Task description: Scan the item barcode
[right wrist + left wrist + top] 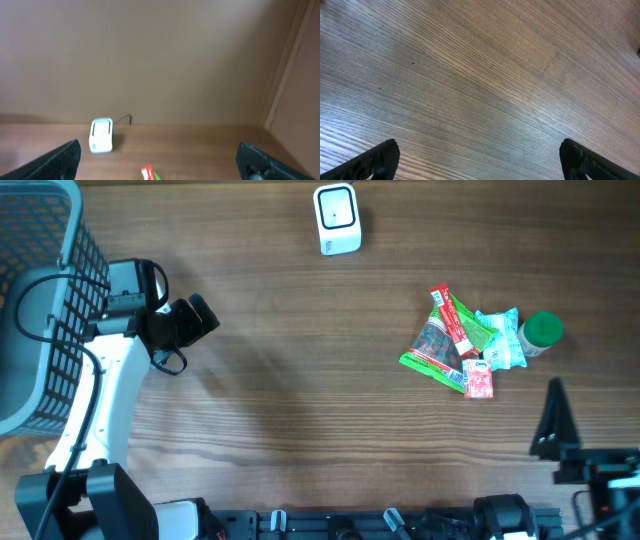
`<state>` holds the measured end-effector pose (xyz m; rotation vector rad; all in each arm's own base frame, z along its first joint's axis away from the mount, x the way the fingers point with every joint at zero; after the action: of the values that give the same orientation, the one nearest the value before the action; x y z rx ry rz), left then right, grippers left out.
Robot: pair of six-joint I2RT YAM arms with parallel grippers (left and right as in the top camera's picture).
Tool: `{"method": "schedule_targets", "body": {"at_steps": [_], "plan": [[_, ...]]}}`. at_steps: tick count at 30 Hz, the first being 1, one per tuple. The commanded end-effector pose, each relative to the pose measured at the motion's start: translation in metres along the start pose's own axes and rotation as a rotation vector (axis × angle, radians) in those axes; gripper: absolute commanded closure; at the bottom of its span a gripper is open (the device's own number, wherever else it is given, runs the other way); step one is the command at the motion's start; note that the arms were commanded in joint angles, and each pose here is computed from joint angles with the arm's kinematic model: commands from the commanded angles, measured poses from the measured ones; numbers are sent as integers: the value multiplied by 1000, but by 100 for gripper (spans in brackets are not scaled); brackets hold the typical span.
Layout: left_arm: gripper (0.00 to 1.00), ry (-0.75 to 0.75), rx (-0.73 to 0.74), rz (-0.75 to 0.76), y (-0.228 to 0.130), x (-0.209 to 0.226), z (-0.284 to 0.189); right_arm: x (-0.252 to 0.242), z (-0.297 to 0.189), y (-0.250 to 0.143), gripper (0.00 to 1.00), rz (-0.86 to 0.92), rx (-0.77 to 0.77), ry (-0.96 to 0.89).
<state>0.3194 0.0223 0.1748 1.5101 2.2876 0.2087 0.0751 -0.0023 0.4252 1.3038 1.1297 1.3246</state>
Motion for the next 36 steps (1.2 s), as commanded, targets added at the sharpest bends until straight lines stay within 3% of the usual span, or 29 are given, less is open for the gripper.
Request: {"method": "schedule_targets", "body": {"at_steps": [1, 9, 15, 26, 34, 36], "plan": [[0, -10, 10, 10, -2, -2, 1, -7, 3, -36, 0, -3, -69, -7], [0, -10, 10, 10, -2, -2, 1, -4, 28, -66, 1, 25, -407, 88], [0, -10, 10, 10, -2, -2, 1, -5, 51, -99, 0, 77, -487, 126], [0, -10, 10, 10, -2, -2, 1, -15, 90, -198, 0, 270, -273, 134], [0, -10, 10, 10, -2, -2, 1, -18, 98, -247, 0, 181, 9, 90], [0, -10, 10, 10, -2, -2, 1, -15, 97, -251, 0, 66, 27, 117]]}}
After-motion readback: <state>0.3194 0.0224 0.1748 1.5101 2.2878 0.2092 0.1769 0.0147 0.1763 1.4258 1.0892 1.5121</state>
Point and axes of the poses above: each gripper's point midway between its finger pads, its own z axis out along the fingers, its own x axis along the line the jaws close on, y = z × x, the point moved 7 cm from there along -z, back along the fingers, and after that the axes turned 9 degrees about z, right-handed, at the moved point
